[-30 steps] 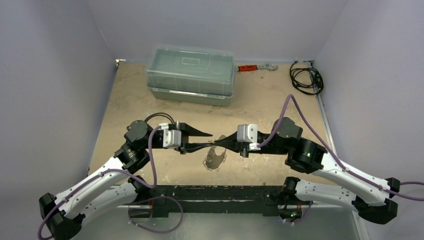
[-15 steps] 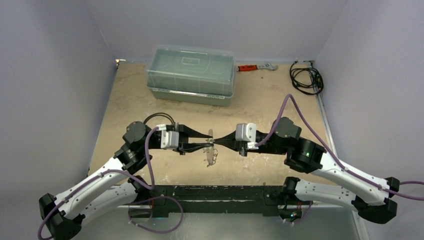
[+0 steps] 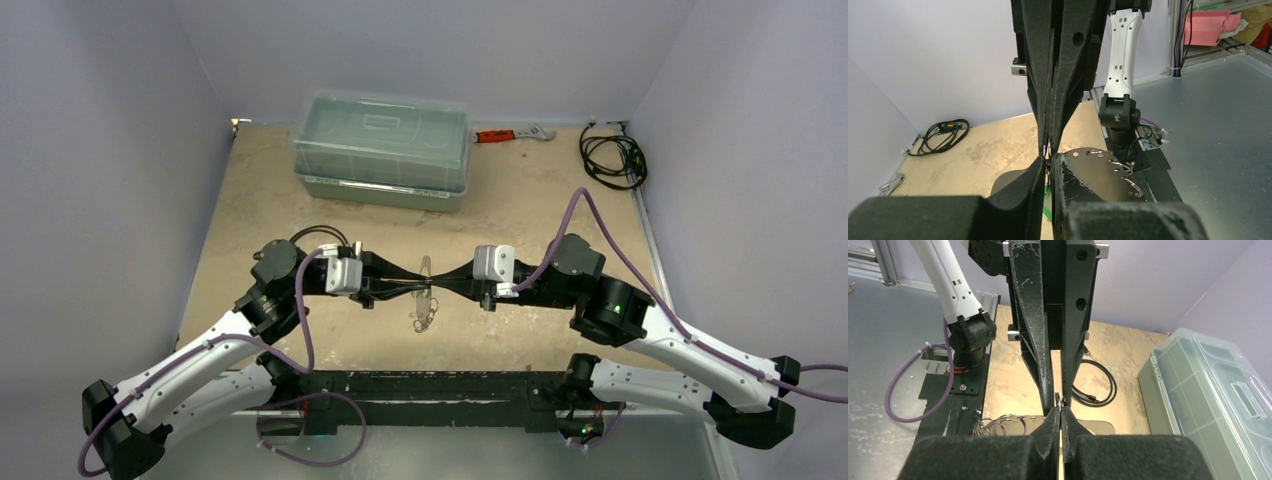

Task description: Put the keys on the keyring

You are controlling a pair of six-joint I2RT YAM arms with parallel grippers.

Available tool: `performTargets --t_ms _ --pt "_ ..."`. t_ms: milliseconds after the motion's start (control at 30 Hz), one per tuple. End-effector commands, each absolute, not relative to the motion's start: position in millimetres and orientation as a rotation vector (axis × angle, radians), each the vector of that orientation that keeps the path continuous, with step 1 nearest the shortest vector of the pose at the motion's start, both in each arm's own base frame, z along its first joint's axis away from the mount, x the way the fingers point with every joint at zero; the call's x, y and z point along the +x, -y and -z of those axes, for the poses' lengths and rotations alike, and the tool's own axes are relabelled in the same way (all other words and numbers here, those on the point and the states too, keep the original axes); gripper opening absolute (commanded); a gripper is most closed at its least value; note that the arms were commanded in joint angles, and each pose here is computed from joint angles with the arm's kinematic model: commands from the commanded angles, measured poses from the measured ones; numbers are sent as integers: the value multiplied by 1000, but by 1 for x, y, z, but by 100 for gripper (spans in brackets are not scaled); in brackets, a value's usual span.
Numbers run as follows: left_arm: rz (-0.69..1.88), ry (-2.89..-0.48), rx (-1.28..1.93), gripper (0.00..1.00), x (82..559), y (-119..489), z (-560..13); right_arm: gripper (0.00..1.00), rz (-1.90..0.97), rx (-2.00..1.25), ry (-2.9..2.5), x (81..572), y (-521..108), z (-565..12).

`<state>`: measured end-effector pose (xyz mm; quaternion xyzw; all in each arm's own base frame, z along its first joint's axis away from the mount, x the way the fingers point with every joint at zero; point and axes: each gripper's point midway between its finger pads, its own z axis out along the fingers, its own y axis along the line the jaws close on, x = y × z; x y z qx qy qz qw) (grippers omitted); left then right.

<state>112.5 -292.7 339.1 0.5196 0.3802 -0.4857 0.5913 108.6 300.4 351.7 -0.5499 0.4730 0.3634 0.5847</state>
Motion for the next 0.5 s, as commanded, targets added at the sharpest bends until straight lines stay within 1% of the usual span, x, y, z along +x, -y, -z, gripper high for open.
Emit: performTargets --t_ms 0,133,267,333,467 --pt "1168 -919 1212 1 115 299 -339 0 -908 -1233 -961 97 -302 -388" --pt "1164 -962 1201 0 120 300 -337 0 -908 -1230 -963 96 -301 -388" --pt "1038 -1038 1205 0 138 297 -334 0 -872 -1204 -1009 104 -297 -385" --pt "981 -1065 1222 0 145 295 -332 6 -843 -1201 -1046 110 -295 -380" --pt "922 -1101 1259 0 151 293 -330 15 -770 -1210 -1132 122 -292 -366"
